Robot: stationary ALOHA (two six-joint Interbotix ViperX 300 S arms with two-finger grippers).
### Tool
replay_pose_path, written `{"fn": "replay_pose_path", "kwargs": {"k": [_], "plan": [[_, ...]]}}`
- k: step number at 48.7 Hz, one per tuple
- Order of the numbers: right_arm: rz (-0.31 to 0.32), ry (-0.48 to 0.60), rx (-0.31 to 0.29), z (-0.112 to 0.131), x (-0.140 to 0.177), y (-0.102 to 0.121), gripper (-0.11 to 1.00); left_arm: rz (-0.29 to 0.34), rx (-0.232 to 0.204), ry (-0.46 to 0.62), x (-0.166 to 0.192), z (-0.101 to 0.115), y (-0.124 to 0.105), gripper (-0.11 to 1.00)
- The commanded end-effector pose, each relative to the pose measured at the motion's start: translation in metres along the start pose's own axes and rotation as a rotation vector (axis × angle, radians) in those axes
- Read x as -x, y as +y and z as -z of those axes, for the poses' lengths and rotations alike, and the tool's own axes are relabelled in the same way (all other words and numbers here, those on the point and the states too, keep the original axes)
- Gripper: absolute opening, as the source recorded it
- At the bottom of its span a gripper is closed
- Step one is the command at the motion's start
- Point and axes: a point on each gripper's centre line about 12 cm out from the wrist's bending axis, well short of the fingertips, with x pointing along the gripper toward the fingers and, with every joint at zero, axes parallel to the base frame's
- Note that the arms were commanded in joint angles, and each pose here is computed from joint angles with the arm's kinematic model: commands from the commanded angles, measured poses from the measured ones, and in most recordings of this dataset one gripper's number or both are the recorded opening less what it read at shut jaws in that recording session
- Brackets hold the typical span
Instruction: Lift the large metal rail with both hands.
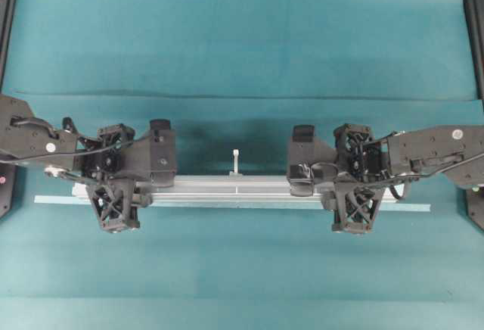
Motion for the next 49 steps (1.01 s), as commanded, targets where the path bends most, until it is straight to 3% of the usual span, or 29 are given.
{"fn": "replay_pose_path", "kwargs": {"k": [1,49], "plan": [[-0.003,0.005,-0.007,0.000,-0.003,0.002,0.39,0.003,0.025,-0.021,0.002,-0.005,0.001,0.37],[0.002,-0.011,-0.034,0.005,-0.016,-0.008,0.39,0.007,0.026,-0.048,-0.003,-0.008,0.002,0.37]]}}
